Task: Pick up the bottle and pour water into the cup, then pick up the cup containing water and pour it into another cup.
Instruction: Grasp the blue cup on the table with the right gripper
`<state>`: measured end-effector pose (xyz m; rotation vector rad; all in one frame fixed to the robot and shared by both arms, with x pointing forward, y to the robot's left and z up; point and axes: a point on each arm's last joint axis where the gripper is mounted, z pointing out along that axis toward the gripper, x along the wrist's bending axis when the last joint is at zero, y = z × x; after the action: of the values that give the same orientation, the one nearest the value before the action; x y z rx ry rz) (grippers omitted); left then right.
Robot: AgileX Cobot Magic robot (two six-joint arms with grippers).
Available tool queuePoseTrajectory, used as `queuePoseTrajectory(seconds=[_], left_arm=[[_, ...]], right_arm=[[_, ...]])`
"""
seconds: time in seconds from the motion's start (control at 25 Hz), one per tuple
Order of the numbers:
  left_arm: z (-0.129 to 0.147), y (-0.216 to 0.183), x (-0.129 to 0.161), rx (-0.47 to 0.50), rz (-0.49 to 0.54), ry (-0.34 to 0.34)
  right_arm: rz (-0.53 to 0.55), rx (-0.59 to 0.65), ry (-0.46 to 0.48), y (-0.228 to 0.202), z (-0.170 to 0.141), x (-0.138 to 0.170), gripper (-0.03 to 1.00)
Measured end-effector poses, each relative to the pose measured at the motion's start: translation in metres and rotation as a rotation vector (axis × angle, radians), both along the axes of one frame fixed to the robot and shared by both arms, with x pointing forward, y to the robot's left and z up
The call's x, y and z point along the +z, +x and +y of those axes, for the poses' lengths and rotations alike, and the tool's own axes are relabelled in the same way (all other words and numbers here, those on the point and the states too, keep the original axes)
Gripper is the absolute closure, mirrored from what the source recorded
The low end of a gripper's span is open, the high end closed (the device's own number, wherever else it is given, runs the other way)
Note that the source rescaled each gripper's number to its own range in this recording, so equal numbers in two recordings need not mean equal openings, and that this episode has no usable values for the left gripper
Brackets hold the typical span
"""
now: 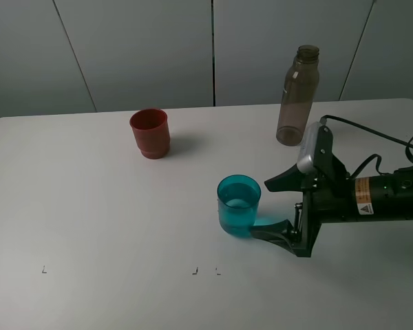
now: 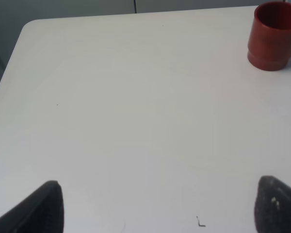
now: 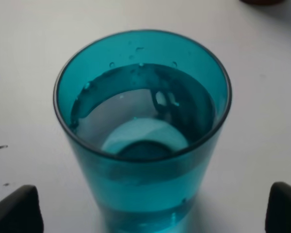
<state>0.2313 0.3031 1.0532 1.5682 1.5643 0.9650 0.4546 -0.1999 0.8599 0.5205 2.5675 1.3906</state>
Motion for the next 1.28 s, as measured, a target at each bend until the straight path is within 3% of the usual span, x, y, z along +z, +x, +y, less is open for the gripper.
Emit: queuePoseTrajectory(seconds=[1.28], left_arm=[[0.0,0.0,0.0,0.003,0.0,-0.006]], right_arm=[[-0.055,0.088,0.05,0.007,0.028,0.003,-0.03]])
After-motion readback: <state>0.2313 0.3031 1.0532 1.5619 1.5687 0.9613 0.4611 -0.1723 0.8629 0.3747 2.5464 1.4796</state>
